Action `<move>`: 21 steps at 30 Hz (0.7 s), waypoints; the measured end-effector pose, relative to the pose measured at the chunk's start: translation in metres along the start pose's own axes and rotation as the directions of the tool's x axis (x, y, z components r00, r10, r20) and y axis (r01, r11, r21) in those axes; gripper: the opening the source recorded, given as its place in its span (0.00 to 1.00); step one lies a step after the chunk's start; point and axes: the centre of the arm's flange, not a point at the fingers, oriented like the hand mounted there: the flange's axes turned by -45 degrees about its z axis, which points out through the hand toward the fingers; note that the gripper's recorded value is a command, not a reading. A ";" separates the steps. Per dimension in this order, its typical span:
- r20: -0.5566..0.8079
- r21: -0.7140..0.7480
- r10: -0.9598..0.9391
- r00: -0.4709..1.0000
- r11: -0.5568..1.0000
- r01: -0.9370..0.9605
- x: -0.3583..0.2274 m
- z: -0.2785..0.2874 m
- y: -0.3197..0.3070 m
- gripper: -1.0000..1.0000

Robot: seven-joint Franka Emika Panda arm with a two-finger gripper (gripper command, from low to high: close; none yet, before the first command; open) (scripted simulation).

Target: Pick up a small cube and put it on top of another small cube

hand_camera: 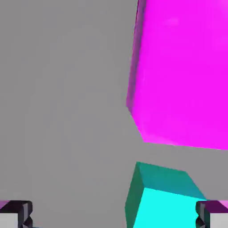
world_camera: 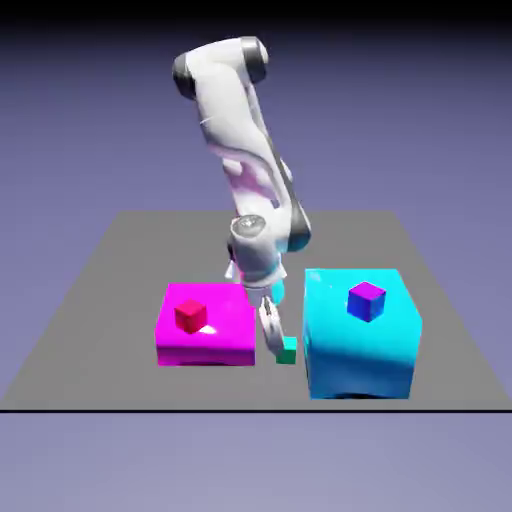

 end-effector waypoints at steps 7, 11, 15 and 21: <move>0.017 0.032 0.116 0.993 0.993 -0.116 -0.022 0.007 0.032 0.50; 0.033 0.039 0.118 0.992 0.992 -0.119 -0.023 0.018 0.029 0.50; 0.040 0.041 0.120 0.992 0.992 -0.121 -0.024 0.032 0.027 0.50; 0.035 0.037 0.120 0.992 0.992 -0.121 -0.022 0.057 0.027 0.50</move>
